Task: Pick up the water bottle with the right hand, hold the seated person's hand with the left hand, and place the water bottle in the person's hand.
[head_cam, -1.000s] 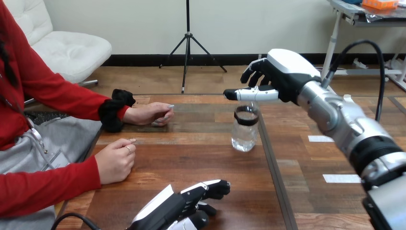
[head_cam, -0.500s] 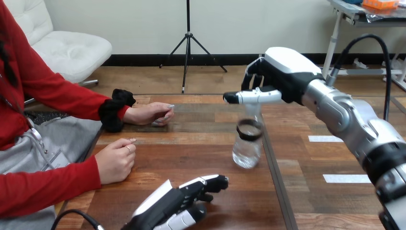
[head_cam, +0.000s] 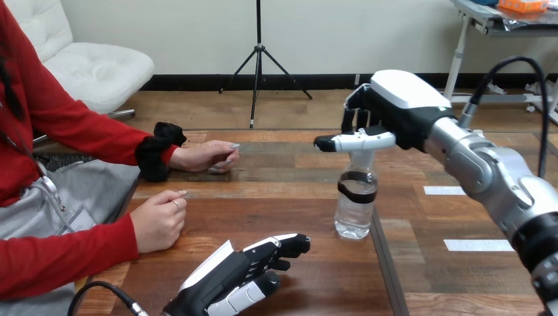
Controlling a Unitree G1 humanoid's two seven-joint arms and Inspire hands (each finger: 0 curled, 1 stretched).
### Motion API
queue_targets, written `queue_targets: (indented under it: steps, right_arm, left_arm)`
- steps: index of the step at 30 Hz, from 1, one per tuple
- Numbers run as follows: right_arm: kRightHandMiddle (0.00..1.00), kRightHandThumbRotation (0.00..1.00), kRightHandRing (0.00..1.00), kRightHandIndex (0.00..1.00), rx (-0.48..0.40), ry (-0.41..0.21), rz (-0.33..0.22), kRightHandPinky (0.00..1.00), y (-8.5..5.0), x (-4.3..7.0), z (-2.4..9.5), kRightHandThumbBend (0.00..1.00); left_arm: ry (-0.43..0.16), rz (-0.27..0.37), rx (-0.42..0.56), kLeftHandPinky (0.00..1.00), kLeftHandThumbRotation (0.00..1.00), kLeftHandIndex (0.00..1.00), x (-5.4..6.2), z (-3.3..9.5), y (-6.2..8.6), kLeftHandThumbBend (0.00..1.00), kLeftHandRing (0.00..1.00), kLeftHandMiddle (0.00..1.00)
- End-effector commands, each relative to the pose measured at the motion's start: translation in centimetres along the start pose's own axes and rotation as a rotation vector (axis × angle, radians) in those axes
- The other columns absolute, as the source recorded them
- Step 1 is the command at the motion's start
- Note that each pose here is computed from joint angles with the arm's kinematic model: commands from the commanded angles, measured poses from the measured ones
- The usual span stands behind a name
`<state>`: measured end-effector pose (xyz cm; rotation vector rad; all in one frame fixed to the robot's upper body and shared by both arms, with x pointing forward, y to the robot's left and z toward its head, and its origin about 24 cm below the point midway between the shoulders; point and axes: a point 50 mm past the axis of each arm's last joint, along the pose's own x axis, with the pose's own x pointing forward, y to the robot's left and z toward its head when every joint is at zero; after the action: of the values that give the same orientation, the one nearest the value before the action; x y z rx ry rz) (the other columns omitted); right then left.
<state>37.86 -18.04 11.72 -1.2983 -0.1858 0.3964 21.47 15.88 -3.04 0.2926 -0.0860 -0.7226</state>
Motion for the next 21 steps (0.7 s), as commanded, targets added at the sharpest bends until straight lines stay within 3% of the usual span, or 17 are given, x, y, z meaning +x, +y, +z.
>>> queue_targets:
  steps: [1, 5, 7, 15, 21]
  right_arm:
    - [0.47, 0.9, 0.38, 0.5, 0.01, 0.011, -0.075, 0.33, -1.3, -0.5, -0.4, 0.98]
    - [0.49, 0.91, 0.41, 0.55, 0.005, 0.0, -0.092, 0.37, -1.8, -0.8, -0.2, 0.98]
    - [0.55, 0.92, 0.49, 0.6, 0.007, 0.001, -0.092, 0.43, -1.9, -0.8, -0.2, 0.98]
    - [0.65, 0.93, 0.63, 0.7, 0.027, -0.012, -0.112, 0.57, -2.8, -1.3, 0.1, 0.98]
    - [0.68, 0.92, 0.66, 0.73, 0.046, -0.02, -0.132, 0.6, -3.2, -1.7, 0.2, 0.97]
  left_arm:
    - [-0.073, 0.032, 0.043, 0.84, 1.0, 0.85, 1.3, 1.3, 1.7, 1.0, 0.89, 0.86]
    - [-0.073, 0.032, 0.055, 0.83, 1.0, 0.85, 1.3, 1.3, 1.7, 1.0, 0.88, 0.86]
    - [-0.072, 0.031, 0.056, 0.83, 1.0, 0.85, 1.3, 1.3, 1.8, 1.0, 0.88, 0.86]
    - [-0.065, 0.032, 0.051, 0.83, 1.0, 0.85, 1.4, 1.2, 1.7, 1.0, 0.88, 0.86]
    - [-0.062, 0.027, 0.055, 0.84, 1.0, 0.85, 1.5, 1.2, 1.7, 1.0, 0.89, 0.86]
